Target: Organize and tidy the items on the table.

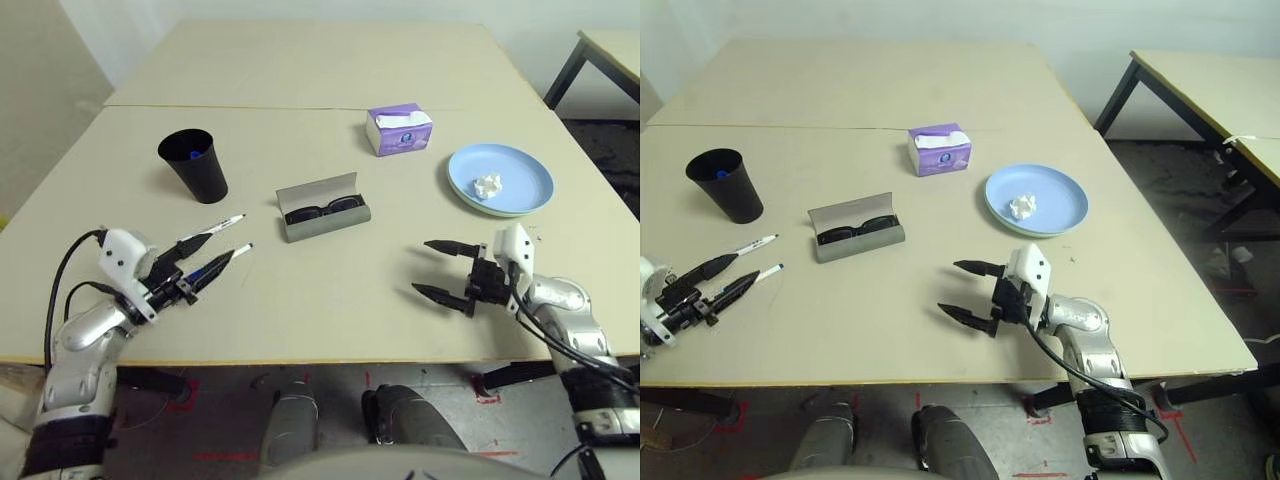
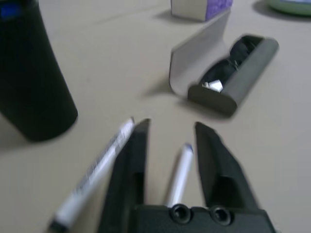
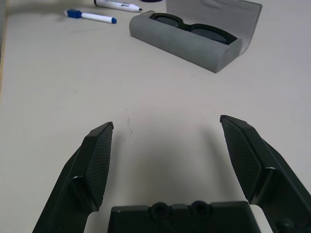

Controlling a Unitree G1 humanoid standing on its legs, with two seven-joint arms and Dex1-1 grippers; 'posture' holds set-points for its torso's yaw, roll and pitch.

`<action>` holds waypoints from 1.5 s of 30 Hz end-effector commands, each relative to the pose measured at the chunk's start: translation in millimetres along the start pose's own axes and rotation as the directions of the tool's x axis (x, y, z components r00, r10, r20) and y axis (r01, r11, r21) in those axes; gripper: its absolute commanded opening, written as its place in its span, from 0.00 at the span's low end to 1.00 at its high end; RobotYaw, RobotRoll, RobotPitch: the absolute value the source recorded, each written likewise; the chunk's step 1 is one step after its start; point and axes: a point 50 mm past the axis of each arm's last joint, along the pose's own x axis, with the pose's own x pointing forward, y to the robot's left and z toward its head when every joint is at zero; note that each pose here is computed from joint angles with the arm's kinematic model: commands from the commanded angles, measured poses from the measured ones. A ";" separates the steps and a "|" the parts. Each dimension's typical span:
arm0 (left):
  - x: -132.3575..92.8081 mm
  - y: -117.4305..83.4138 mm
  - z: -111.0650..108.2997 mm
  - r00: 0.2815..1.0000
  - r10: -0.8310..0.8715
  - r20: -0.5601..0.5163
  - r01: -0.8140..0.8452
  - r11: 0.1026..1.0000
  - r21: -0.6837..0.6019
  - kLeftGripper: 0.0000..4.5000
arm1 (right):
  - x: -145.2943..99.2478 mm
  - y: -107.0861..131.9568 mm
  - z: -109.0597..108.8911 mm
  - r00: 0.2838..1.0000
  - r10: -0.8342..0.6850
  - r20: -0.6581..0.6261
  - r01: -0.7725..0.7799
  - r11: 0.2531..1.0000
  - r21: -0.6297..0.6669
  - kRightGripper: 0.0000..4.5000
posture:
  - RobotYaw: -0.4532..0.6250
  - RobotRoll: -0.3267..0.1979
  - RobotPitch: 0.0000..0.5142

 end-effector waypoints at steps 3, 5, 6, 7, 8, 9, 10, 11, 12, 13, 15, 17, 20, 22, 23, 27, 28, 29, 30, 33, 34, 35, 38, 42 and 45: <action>26.8 0.3 4.9 0.998 0.054 -0.010 -0.054 0.999 0.003 0.01 | -1.5 2.5 1.0 0.999 -0.048 0.008 0.048 0.999 0.006 1.00 | 0.41 0.62 0.26; 31.2 1.7 5.3 0.997 0.071 -0.011 -0.071 0.997 0.000 0.01 | -1.3 2.4 2.0 0.998 -0.069 0.010 0.068 0.998 0.008 1.00 | 0.41 0.62 0.25; 32.9 2.3 4.1 0.997 0.081 -0.013 -0.081 0.997 -0.001 0.01 | -0.9 2.6 2.5 0.997 -0.075 0.013 0.075 0.997 0.009 1.00 | 0.41 0.62 0.25; 34.3 2.5 1.9 0.996 0.088 -0.021 -0.088 0.996 -0.002 0.01 | -0.4 3.1 2.9 0.997 -0.078 0.014 0.078 0.997 0.008 1.00 | 0.40 0.62 0.25; 35.3 2.6 0.3 0.995 0.092 -0.026 -0.092 0.996 -0.002 0.01 | 0.0 3.4 3.2 0.997 -0.079 0.014 0.079 0.997 0.008 1.00 | 0.40 0.62 0.25; 36.6 2.8 -1.8 0.994 0.101 -0.030 -0.101 0.995 -0.006 0.01 | 0.1 3.6 3.5 0.997 -0.081 0.012 0.081 0.997 0.005 1.00 | 0.40 0.62 0.25; 37.4 3.0 -3.1 0.994 0.107 -0.032 -0.107 0.994 -0.009 0.01 | 0.0 3.6 3.7 0.996 -0.087 0.011 0.087 0.996 0.005 1.00 | 0.40 0.62 0.25; 38.9 2.9 -4.8 0.993 0.111 -0.034 -0.112 0.994 -0.012 0.01 | -0.2 3.7 4.0 0.996 -0.091 0.010 0.091 0.996 0.005 1.00 | 0.40 0.62 0.25; 40.5 3.0 -6.1 0.992 0.117 -0.035 -0.118 0.993 -0.017 0.01 | -0.5 3.7 4.3 0.996 -0.093 0.009 0.093 0.996 0.004 1.00 | 0.40 0.62 0.25; 42.5 2.9 -7.2 0.992 0.120 -0.036 -0.120 0.992 -0.022 0.01 | -1.3 3.9 4.5 0.996 -0.094 0.007 0.094 0.996 0.003 1.00 | 0.39 0.62 0.25; 47.1 3.2 -8.2 0.992 0.124 -0.035 -0.125 0.992 -0.030 0.01 | -2.5 3.6 5.2 0.995 -0.097 0.004 0.097 0.995 -0.002 1.00 | 0.39 0.62 0.25; 52.5 4.8 -8.9 0.991 0.127 -0.035 -0.128 0.991 -0.034 0.01 | -3.4 2.7 6.8 0.995 -0.102 0.005 0.102 0.995 -0.006 1.00 | 0.39 0.62 0.25; 62.6 9.4 -8.4 0.990 0.136 -0.023 -0.137 0.989 -0.047 0.01 | -4.6 2.0 8.9 0.995 -0.102 0.009 0.102 0.995 -0.010 1.00 | 0.39 0.62 0.25; 67.9 11.0 -7.6 0.991 0.131 -0.016 -0.132 0.990 -0.045 0.01 | -5.0 2.6 9.6 0.996 -0.090 0.008 0.090 0.996 -0.014 1.00 | 0.38 0.62 0.25; 72.0 11.6 -7.1 0.992 0.124 -0.013 -0.125 0.991 -0.045 0.01 | -5.2 3.6 10.0 0.997 -0.080 0.008 0.080 0.997 -0.012 1.00 | 0.38 0.62 0.25; 85.6 12.0 -6.5 0.995 0.102 -0.001 -0.102 0.994 -0.048 0.01 | -5.2 5.6 10.6 0.998 -0.060 0.000 0.060 0.998 -0.017 1.00 | 0.37 0.62 0.25; 88.1 11.5 -6.8 0.995 0.096 0.001 -0.096 0.994 -0.048 0.01 | -5.3 6.2 10.4 0.998 -0.056 -0.004 0.056 0.998 -0.018 1.00 | 0.36 0.62 0.25; 90.5 10.6 -7.5 0.996 0.091 0.002 -0.091 0.995 -0.050 0.01 | -5.5 6.6 10.3 0.998 -0.055 -0.006 0.055 0.998 -0.020 1.00 | 0.36 0.62 0.25; 92.7 9.2 -8.3 0.996 0.084 0.004 -0.083 0.995 -0.053 0.01 | -5.9 6.7 10.2 0.998 -0.059 -0.007 0.059 0.998 -0.020 1.00 | 0.36 0.62 0.25; 98.5 5.0 -10.5 0.998 0.062 0.010 -0.061 0.996 -0.058 0.01 | -7.1 7.6 10.3 0.998 -0.064 -0.009 0.064 0.998 -0.022 1.00 | 0.35 0.62 0.25; 100.2 3.1 -10.9 0.999 0.051 0.013 -0.050 0.997 -0.056 0.01 | -7.3 7.9 10.5 0.998 -0.064 -0.010 0.064 0.998 -0.023 1.00 | 0.35 0.62 0.25; 101.5 1.4 -11.3 0.999 0.041 0.015 -0.040 0.998 -0.053 0.01 | -7.6 8.1 10.7 0.998 -0.065 -0.012 0.064 0.998 -0.024 1.00 | 0.34 0.62 0.25; 103.9 -3.6 -12.3 1.000 0.002 0.020 -0.001 0.999 -0.043 0.01 | -8.3 8.3 11.4 0.998 -0.068 -0.015 0.068 0.997 -0.027 1.00 | 0.34 0.62 0.25; 104.3 -13.2 -15.7 0.998 -0.062 0.014 0.063 0.998 -0.023 0.01 | -9.0 8.7 11.4 0.997 -0.073 -0.017 0.072 0.997 -0.028 1.00 | 0.34 0.62 0.24; 103.1 -18.1 -17.4 0.996 -0.090 0.013 0.090 0.996 -0.021 0.01 | -8.1 10.1 10.9 0.997 -0.072 -0.019 0.072 0.997 -0.025 1.00 | 0.34 0.62 0.25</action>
